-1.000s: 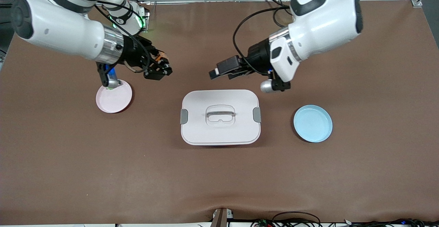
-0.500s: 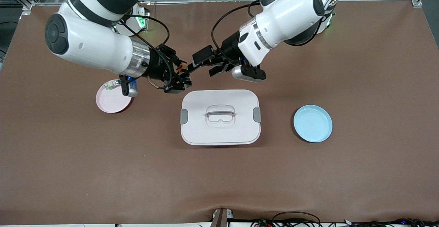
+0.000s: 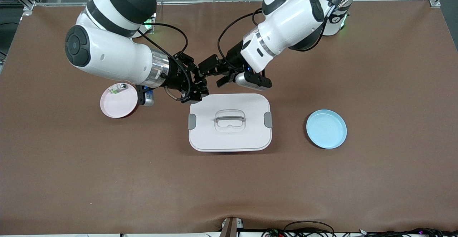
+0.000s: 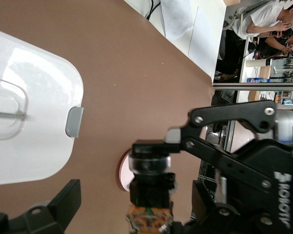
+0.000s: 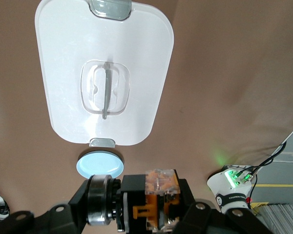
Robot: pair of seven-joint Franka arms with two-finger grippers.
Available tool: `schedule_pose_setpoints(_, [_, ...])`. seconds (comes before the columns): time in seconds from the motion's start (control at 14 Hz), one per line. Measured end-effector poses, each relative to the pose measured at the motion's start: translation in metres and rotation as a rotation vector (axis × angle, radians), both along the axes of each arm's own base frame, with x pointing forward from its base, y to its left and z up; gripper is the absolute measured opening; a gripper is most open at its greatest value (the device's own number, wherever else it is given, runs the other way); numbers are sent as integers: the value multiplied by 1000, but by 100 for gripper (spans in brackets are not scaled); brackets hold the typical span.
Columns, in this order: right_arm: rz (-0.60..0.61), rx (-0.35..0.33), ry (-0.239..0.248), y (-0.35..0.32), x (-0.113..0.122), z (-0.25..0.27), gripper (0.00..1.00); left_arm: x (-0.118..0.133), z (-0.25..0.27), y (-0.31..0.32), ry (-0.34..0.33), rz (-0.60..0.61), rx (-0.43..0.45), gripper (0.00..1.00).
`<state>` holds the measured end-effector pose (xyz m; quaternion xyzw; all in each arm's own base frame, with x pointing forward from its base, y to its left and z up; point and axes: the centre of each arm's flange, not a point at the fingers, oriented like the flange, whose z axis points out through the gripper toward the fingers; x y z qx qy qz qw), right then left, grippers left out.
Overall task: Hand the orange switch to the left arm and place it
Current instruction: 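Carry the switch above the box toward the left gripper and grasp it, then open the right gripper, releasing the switch to the left gripper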
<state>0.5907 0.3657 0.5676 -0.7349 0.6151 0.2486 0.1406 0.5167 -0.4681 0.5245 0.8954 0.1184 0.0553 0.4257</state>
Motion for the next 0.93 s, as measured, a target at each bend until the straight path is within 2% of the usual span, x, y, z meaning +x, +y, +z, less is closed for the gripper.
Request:
schedule_pose_setpoints(0.29, [-4, -3, 7, 7, -2, 0, 73, 3, -9, -2, -33, -15, 12, 100])
schedule_pose_setpoints(0.79, [-17, -1, 5, 14, 3, -7, 73, 4, -8, -1, -44, -9, 9, 100])
schedule_pose_setpoints(0.93, [-23, 7, -2, 16, 3, -6, 73, 4, -7, -1, -45, -9, 9, 81])
